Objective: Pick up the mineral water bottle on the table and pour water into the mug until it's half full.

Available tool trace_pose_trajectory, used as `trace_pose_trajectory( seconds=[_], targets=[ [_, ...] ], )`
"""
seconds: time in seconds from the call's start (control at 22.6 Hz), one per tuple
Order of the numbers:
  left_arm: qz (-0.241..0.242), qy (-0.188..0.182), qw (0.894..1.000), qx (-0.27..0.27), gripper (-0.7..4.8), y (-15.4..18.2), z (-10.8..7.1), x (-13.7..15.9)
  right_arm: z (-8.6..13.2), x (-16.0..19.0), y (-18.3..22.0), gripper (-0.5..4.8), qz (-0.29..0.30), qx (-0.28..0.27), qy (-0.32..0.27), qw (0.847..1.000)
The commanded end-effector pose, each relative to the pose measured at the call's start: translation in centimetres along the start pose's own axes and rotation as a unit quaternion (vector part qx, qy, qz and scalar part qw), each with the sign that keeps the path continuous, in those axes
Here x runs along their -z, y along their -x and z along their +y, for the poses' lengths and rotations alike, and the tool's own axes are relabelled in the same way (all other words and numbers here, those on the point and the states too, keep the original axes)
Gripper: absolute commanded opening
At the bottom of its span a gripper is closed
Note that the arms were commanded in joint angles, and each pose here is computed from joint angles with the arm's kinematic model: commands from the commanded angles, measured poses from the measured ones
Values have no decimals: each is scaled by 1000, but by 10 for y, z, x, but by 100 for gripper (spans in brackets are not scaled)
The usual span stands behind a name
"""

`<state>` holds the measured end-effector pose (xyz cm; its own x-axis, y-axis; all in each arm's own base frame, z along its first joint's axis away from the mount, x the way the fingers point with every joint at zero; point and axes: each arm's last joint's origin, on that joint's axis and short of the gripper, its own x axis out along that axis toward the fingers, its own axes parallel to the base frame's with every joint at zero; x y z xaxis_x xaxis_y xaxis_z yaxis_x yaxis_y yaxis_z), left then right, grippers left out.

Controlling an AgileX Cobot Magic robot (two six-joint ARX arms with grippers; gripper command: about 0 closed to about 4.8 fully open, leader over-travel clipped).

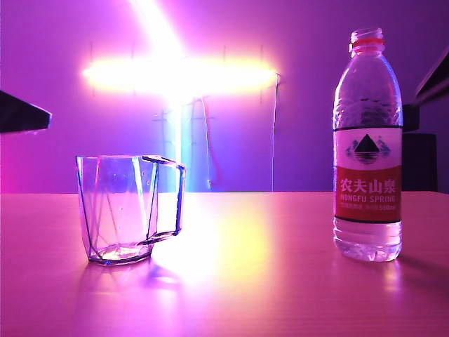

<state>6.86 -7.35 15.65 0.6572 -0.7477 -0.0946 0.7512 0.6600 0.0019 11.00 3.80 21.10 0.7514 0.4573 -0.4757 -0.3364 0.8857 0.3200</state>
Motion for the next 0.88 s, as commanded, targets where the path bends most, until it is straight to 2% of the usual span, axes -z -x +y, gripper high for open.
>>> trace_pose_trajectory(
  seconds=[0.04,0.13,0.22,0.35,0.66,0.88],
  targets=[
    [-7,1,1000,0,-2,0,0,-2,10,-5,-20,479,-47,20,96,994],
    [-8,1,1000,0,-2,0,0,-2,14,-3,-32,479,-70,2,132,989],
    [-8,1,1000,0,-2,0,0,-2,14,-1,-39,479,-86,-3,142,986],
    [-8,1,1000,0,-2,0,0,-2,7,8,-52,479,-137,24,158,978],
    [-8,1,1000,0,-2,0,0,-2,0,23,-76,479,-146,25,157,976],
    [-8,1,1000,0,-2,0,0,-2,-3,22,-97,479,-176,24,156,972]
  ],
)
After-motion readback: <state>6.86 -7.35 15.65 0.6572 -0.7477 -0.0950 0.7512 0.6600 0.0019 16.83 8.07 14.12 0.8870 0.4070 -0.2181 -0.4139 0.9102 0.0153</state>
